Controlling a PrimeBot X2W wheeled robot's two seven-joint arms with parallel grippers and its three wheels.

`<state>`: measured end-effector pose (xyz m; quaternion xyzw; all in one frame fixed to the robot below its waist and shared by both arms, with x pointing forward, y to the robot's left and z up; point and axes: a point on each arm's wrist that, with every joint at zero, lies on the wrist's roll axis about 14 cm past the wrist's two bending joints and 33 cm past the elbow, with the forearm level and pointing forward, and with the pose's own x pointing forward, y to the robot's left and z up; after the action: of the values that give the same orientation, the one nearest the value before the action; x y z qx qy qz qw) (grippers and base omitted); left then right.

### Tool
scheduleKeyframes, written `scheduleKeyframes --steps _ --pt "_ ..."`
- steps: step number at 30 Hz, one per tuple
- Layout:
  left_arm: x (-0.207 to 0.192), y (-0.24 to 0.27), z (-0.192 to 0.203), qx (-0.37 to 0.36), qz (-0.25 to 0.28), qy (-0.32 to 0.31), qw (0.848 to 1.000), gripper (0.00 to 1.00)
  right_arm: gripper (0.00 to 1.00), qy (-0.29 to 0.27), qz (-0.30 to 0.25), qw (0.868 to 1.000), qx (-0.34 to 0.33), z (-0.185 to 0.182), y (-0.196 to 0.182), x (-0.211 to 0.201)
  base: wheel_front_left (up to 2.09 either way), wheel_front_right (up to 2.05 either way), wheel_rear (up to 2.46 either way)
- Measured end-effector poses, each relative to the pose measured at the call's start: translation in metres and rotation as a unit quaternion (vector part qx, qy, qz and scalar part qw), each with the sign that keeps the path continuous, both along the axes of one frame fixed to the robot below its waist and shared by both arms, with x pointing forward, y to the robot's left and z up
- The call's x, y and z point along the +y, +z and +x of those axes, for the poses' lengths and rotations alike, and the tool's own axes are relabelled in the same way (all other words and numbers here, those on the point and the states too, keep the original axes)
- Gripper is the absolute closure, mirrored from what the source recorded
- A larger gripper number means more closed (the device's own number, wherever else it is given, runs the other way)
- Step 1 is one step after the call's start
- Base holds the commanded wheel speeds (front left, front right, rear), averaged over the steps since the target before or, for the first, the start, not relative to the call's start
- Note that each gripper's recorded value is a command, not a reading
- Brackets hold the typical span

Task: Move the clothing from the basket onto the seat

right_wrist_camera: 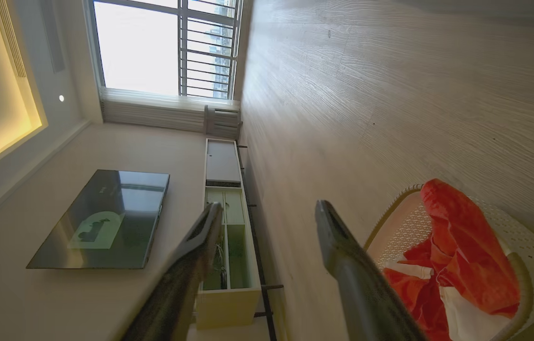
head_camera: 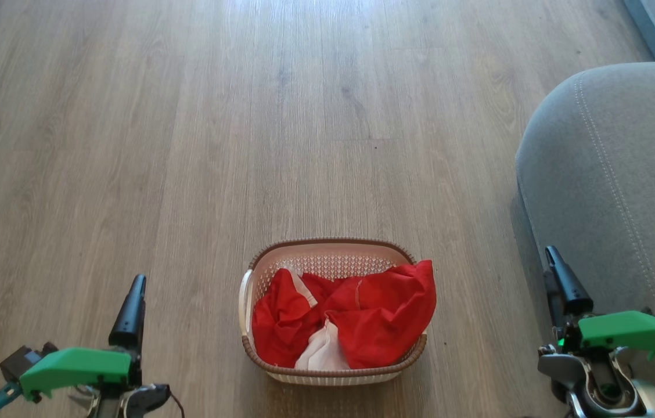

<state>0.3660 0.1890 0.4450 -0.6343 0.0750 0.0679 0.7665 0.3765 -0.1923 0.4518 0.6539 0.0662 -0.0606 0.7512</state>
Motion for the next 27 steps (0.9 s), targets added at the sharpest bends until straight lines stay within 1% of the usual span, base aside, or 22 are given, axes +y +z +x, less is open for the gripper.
scheduleKeyframes --steps 7,14,27 --pt "-0.002 0.004 0.004 -0.005 0.059 -0.015 0.998 0.00 0.00 0.014 -0.049 0.999 -0.009 0.008 0.007 0.004 0.00 0.00 0.00" --pt "-0.003 0.009 0.008 -0.012 0.121 -0.031 0.992 0.00 0.00 0.024 -0.101 0.995 -0.009 0.011 0.008 0.006 0.00 0.00 0.00" --pt "-0.002 0.024 0.018 -0.036 0.234 -0.045 0.971 0.00 0.00 0.058 -0.200 0.978 -0.018 0.023 0.013 0.016 0.00 0.00 0.00"
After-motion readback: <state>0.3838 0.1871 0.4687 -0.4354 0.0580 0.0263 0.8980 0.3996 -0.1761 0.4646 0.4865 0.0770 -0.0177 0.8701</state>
